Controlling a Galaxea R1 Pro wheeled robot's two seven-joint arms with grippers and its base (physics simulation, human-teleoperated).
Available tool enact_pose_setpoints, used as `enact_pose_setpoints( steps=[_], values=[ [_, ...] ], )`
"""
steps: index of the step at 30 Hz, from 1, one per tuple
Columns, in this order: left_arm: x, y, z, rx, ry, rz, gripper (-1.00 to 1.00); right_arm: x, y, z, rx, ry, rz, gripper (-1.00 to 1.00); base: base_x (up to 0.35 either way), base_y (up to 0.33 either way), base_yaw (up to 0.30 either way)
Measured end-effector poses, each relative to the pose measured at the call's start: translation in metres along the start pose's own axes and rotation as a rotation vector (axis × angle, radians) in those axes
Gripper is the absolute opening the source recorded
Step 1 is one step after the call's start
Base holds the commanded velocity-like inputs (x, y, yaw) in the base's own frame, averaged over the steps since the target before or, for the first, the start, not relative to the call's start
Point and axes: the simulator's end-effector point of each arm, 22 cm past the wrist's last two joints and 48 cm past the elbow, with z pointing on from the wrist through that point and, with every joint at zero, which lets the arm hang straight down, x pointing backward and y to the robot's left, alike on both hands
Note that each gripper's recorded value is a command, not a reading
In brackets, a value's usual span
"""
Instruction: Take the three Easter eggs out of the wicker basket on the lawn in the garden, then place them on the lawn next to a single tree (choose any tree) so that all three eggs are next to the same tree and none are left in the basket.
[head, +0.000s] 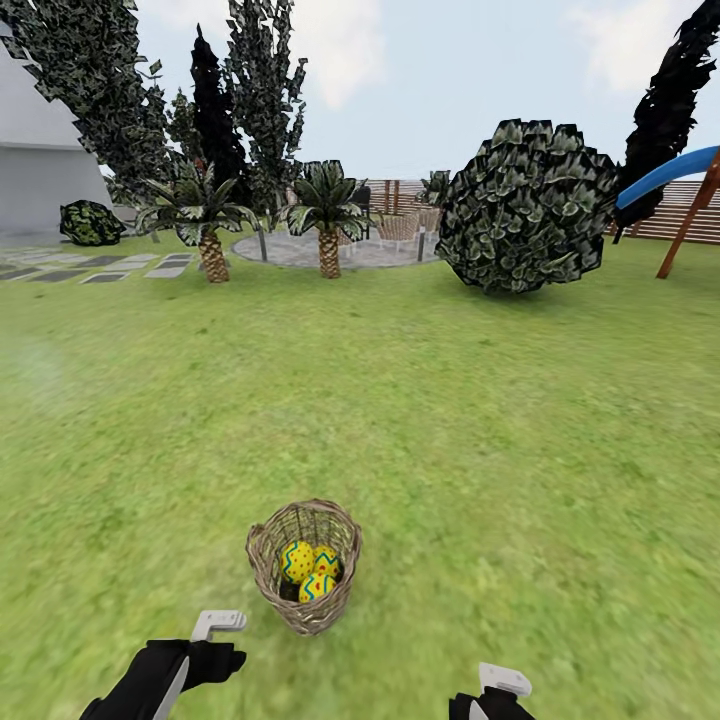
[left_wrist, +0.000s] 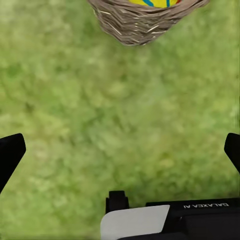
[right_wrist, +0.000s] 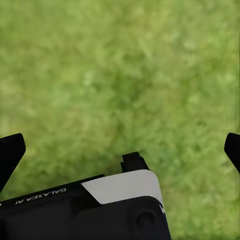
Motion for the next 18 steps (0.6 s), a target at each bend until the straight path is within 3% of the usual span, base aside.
enact_pose_setpoints(
  steps=[6, 18],
  values=[
    [0.0000, 0.0004, -0.0003, -0.001, 0.000, 0.000, 1.00, 0.0001, 0.0000, -0.0002, 0.000, 0.000, -0.001, 1.00, 0.113, 0.093, -0.010],
    [-0.0029, 0.0004, -0.0004, -0.002, -0.014, 0.005, 1.00, 0.0000, 0.0000, -0.0003, 0.000, -0.001, 0.000, 1.00, 0.237, 0.146, -0.033]
  ],
)
